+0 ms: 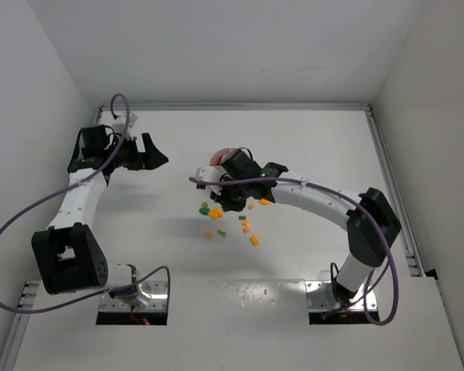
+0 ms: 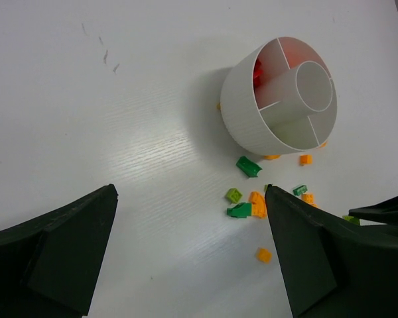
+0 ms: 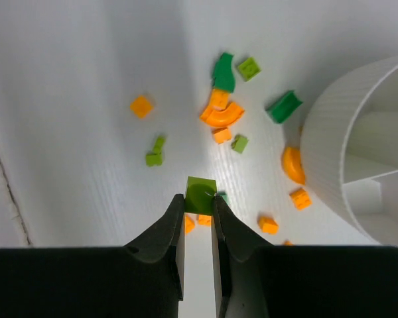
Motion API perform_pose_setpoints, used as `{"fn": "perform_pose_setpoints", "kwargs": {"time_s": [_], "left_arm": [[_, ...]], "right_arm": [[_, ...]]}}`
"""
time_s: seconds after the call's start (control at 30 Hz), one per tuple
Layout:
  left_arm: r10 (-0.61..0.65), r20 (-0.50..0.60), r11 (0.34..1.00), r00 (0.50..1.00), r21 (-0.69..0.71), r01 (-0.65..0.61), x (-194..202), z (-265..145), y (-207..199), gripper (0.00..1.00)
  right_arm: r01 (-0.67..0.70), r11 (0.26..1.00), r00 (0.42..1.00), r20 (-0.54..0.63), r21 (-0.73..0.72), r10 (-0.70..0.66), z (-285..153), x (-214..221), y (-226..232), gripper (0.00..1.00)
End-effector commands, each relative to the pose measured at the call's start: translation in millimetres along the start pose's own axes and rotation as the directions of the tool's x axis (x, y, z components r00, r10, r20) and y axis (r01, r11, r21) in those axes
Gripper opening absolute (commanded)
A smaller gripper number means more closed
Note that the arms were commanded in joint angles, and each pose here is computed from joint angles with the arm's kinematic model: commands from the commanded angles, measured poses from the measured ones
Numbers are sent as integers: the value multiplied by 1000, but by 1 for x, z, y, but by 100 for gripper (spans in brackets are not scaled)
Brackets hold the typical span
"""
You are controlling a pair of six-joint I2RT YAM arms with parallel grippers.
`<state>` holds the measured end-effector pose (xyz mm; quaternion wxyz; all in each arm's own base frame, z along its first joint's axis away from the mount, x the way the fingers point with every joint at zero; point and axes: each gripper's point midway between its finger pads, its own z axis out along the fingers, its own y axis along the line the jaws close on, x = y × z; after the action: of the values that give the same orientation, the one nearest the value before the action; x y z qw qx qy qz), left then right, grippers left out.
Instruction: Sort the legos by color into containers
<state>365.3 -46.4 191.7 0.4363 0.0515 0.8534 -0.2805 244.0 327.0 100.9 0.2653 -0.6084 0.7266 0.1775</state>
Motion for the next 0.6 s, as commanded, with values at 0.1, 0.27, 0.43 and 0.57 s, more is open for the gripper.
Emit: {"fn": "perform_pose_setpoints", "kwargs": {"time_s": [0.1, 0.27, 0.43, 0.57], "left_arm": [[57, 33, 998, 998, 4, -58, -22, -9, -3, 100], [67, 33, 998, 997, 3, -67, -22, -9, -2, 100], [61, 27, 998, 998, 4, -61, -20, -7, -1, 100], [54, 20, 999, 998, 4, -55, -18, -5, 1, 100]], "right_arm": [[-54, 992, 997, 54, 113, 48, -3, -36, -48, 3], [-77, 984, 995, 70, 163, 66, -8, -45, -75, 3], [-104, 977, 993, 74, 187, 92, -7, -50, -99, 3], [-132, 971, 991, 55, 197, 124, 2, -38, -115, 3]]}}
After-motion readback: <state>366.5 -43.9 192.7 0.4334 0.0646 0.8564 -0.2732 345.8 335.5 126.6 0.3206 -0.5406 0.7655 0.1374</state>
